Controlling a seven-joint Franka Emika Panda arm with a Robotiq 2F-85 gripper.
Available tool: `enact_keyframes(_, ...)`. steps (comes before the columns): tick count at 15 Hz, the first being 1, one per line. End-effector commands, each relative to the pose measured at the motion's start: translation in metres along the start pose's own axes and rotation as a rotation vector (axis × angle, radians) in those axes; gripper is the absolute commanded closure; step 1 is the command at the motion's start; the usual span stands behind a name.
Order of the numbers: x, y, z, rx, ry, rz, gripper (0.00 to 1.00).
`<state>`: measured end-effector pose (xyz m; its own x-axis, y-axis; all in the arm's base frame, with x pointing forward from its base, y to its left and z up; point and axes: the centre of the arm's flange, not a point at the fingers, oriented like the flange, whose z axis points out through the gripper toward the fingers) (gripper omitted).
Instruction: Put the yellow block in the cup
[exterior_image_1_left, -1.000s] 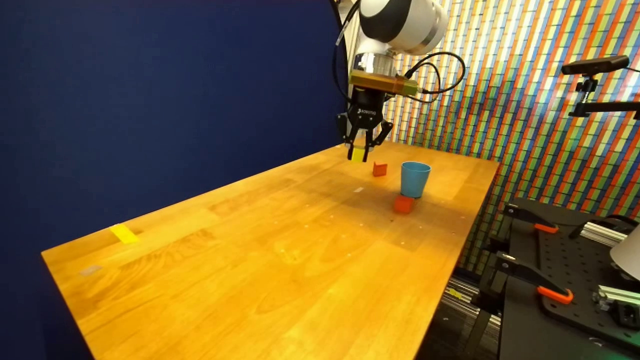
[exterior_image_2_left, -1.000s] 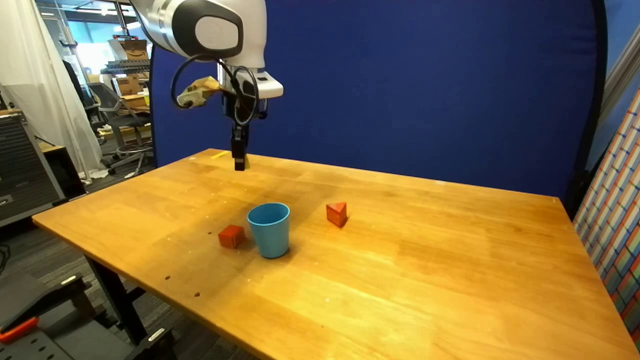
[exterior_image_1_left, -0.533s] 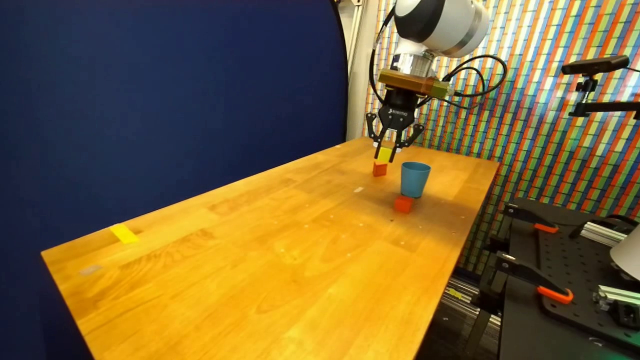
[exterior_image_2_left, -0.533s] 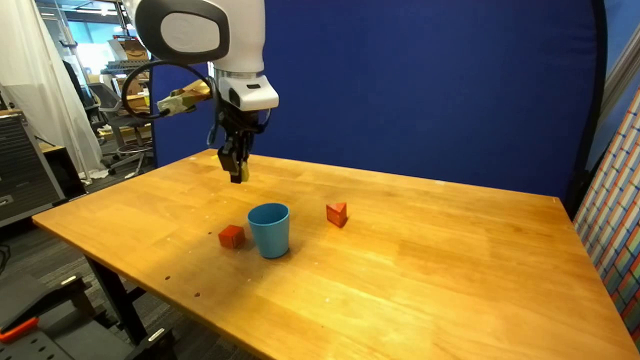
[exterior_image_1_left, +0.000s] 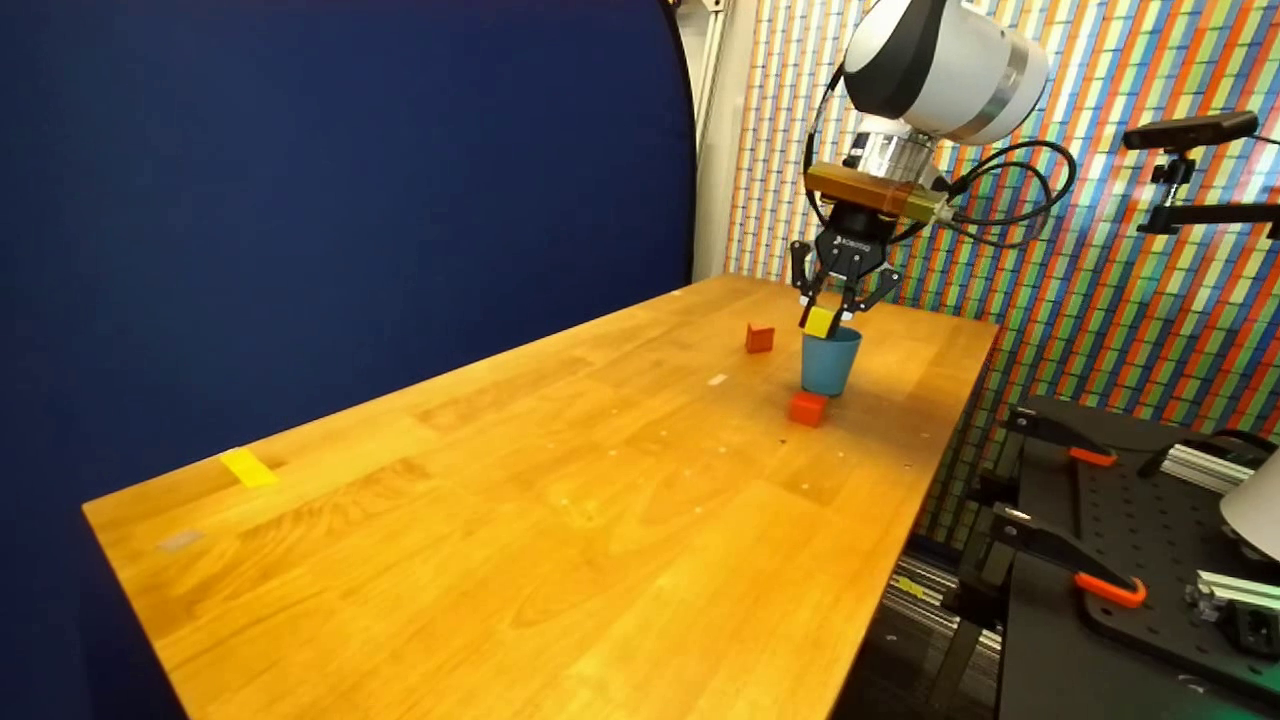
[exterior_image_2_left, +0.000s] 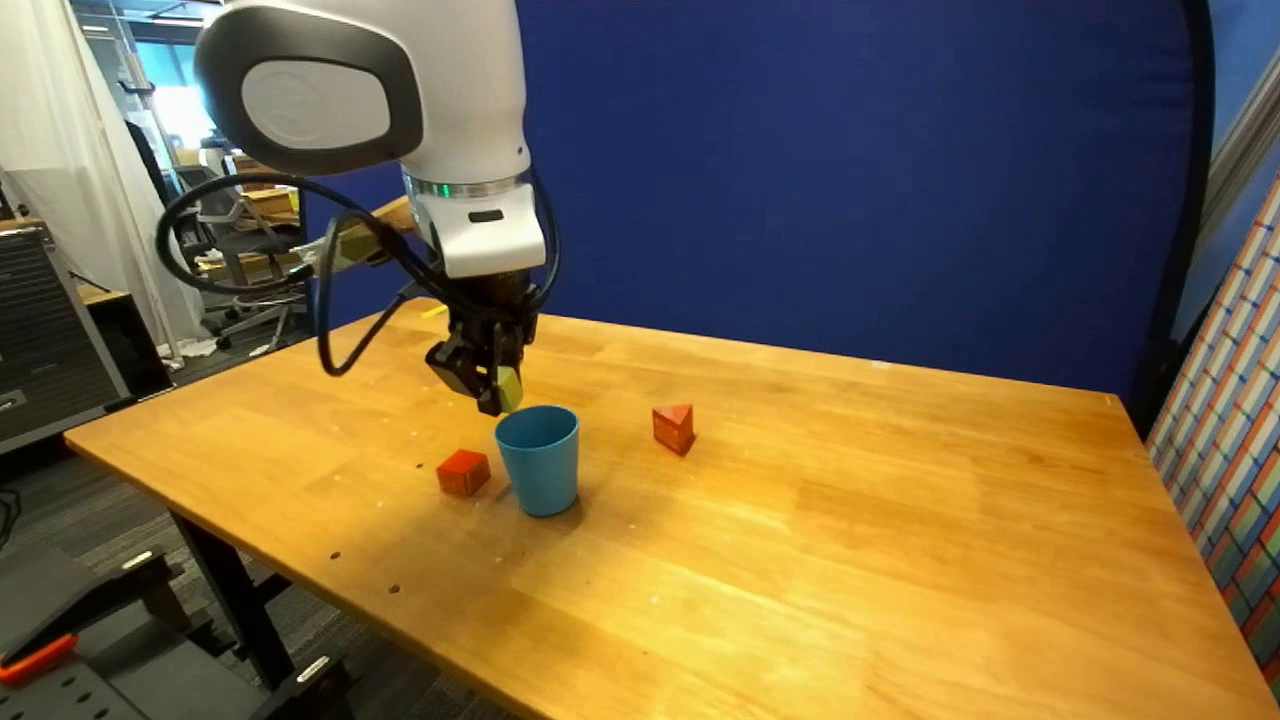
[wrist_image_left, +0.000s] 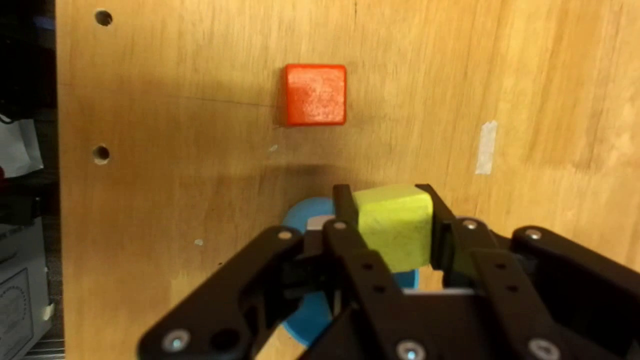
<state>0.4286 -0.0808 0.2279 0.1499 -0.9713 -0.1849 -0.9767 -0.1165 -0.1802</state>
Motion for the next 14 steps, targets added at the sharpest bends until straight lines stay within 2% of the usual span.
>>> enact_keyframes(1,0.014,0.026,-0.017,0.061,0.034,0.086,0.89)
enact_keyframes(4,0.022,0.033,-0.017,0.078,0.042,0.116,0.88)
enact_keyframes(5,0.023,0.034,-0.016,0.081,0.043,0.115,0.41)
enact_keyframes(6,0.021,0.034,-0.015,0.085,0.028,0.111,0.40)
enact_keyframes(7,0.016,0.029,-0.013,0.094,-0.021,0.047,0.34)
enact_keyframes(10,-0.001,0.018,-0.018,0.117,-0.072,-0.105,0.09)
enact_keyframes(11,0.008,0.020,-0.010,0.074,-0.031,-0.025,0.28)
enact_keyframes(13,0.000,0.015,-0.014,0.087,-0.047,-0.077,0.12)
enact_keyframes(14,-0.001,0.014,-0.016,0.090,-0.048,-0.086,0.09)
